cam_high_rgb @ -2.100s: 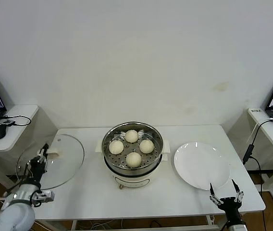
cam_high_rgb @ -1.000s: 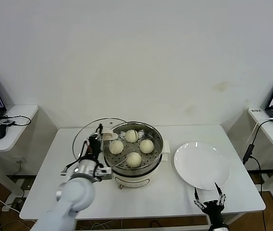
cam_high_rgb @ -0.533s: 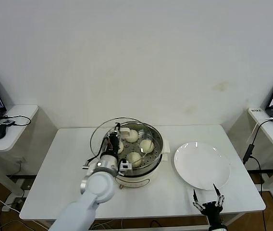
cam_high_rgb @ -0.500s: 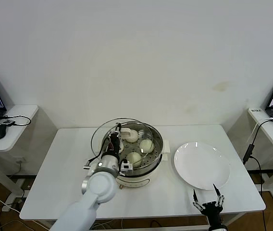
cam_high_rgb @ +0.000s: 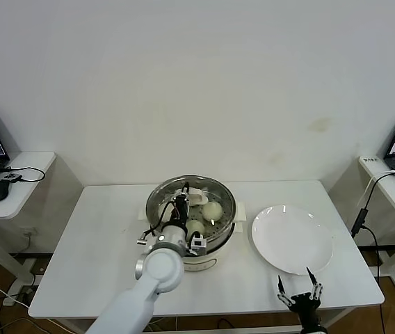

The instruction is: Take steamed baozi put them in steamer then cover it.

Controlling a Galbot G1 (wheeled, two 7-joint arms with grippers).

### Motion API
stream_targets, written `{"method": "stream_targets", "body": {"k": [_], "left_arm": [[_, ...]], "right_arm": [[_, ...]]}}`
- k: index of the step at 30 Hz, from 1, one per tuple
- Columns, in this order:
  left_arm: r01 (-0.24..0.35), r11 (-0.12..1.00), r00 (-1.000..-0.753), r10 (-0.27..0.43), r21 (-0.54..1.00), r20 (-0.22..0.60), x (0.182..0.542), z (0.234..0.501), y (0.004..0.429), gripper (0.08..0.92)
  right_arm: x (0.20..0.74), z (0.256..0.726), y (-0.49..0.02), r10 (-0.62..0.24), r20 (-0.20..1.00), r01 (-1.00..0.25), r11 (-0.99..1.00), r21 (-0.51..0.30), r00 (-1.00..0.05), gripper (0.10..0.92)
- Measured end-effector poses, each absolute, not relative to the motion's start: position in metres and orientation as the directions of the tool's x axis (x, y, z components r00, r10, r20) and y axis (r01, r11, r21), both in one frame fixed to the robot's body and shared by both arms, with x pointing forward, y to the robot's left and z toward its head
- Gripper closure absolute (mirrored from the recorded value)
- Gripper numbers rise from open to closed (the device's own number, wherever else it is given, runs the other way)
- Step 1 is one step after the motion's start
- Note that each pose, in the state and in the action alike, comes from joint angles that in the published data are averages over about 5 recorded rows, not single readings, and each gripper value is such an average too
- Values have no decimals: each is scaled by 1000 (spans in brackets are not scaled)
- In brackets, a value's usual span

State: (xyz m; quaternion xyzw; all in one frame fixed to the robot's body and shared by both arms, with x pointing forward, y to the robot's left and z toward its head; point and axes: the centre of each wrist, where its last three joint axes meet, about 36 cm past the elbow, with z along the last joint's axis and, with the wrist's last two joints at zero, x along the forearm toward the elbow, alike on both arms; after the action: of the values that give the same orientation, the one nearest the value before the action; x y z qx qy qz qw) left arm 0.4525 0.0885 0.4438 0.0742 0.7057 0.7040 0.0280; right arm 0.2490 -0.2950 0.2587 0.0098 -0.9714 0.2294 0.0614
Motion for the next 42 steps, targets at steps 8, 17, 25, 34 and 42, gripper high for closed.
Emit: {"method": "stream_targets", "body": {"k": [8,17,25,34,42], "left_arm": [[72,-13,-987,146,997,73,458,438,84,862],[74,-10,-987,145,997,75,459,435,83,862],[64,14,-988,141,998,61,453,439,87,684],[40,68,-989,148,997,30,426,447,104,424],[40,240,-985,174,970,-2,374,454,141,213]], "right_arm": [[248,257,-295,8,126,-49,894,-445,-992,199],[248,256,-294,3,131,-57,893,-447,-991,199],[247,255,-293,-3,135,-64,891,-449,-991,199],[245,255,-295,-7,140,-71,888,-453,-990,199],[242,257,-298,-22,133,-81,888,-453,-991,200]]}}
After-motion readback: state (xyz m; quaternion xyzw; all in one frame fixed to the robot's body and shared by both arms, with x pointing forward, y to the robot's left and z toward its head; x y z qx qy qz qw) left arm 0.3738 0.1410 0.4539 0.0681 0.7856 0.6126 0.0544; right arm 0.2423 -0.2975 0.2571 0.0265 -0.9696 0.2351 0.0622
